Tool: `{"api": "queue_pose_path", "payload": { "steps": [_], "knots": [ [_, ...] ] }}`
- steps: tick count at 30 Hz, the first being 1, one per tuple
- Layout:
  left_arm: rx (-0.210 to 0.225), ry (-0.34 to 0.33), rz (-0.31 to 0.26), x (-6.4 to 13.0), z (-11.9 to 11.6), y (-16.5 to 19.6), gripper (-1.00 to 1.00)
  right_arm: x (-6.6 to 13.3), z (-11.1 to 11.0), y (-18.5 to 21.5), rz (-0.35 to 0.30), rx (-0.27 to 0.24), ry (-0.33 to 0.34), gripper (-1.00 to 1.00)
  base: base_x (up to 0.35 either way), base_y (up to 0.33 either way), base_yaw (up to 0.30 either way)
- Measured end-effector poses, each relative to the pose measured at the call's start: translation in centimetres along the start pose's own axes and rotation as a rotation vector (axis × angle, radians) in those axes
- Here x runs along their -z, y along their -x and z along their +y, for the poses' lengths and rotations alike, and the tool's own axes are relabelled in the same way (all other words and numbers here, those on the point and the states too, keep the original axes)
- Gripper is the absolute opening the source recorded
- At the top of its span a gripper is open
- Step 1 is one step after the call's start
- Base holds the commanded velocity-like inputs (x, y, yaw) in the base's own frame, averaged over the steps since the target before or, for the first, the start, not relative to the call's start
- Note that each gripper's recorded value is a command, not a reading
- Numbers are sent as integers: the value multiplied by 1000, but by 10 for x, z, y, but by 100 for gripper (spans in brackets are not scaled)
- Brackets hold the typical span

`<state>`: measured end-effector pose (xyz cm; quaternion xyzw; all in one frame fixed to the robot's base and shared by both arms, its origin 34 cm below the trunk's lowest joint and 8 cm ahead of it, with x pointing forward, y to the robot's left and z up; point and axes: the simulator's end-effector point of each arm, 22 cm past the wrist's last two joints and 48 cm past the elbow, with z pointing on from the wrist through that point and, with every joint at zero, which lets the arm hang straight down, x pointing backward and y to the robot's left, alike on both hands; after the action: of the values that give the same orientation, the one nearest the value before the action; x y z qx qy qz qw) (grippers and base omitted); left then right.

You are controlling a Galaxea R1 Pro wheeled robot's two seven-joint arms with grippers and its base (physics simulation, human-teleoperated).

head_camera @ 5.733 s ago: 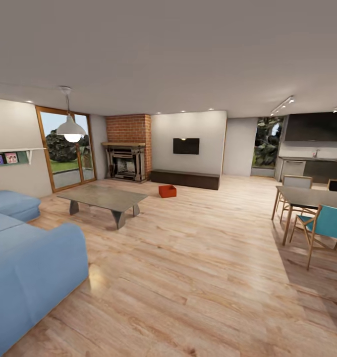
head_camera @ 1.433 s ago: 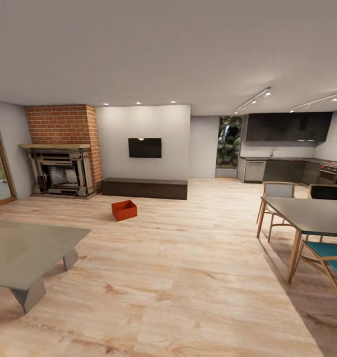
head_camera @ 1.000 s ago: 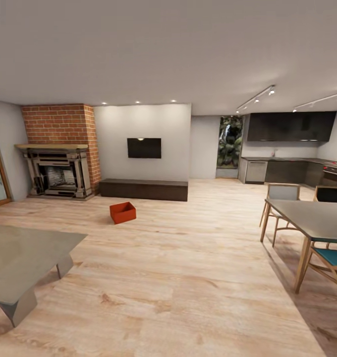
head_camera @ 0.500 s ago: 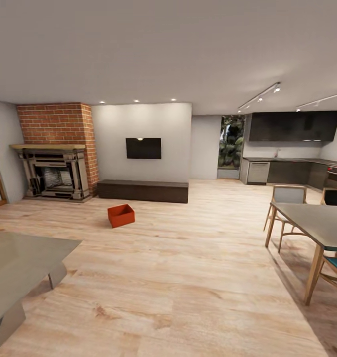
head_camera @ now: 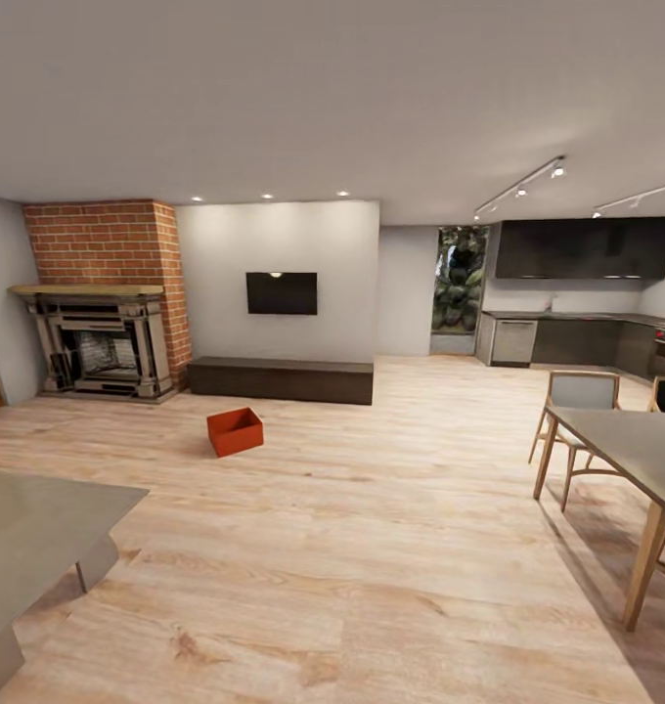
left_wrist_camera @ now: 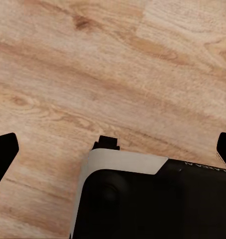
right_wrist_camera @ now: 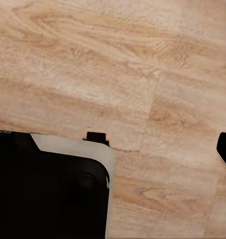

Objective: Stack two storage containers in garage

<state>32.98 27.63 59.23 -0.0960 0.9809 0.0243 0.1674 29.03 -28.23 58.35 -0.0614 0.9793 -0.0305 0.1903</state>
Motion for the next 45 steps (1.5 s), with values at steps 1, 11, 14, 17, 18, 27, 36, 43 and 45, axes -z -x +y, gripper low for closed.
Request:
{"api": "queue_pose_path", "payload": {
  "steps": [1, 11, 14, 17, 18, 27, 36, 43, 45],
  "knots": [
    [0, 0, 0, 0, 0, 0, 100, 0, 0, 0, 0, 0, 0, 100, 324, 0, 0],
    [0, 0, 0, 0, 0, 0, 100, 0, 0, 0, 0, 2, 0, 100, 324, 0, 0],
    [0, 0, 0, 0, 0, 0, 100, 0, 0, 0, 1, 2, 0, 100, 324, 0, 0],
    [0, 0, 0, 0, 0, 0, 100, 0, 0, -1, 4, 3, 0, 100, 324, 0, 0],
    [0, 0, 0, 0, 0, 0, 100, 0, -1, -1, 5, 3, 0, 100, 324, 0, 0],
    [0, 0, -1, 0, 0, 0, 100, 0, 0, -1, 5, 3, 0, 100, 324, 0, 0],
    [0, 0, -2, 0, 0, 1, 100, 0, -1, -1, 2, 3, 0, 100, 324, 0, 0],
    [0, 0, -2, 0, 0, 0, 100, 0, -1, -1, 2, 3, 0, 100, 324, 0, 0],
    [0, 0, -2, 0, 0, 0, 100, 0, -1, 0, 2, 3, 0, 100, 324, 0, 0]
  ]
}}
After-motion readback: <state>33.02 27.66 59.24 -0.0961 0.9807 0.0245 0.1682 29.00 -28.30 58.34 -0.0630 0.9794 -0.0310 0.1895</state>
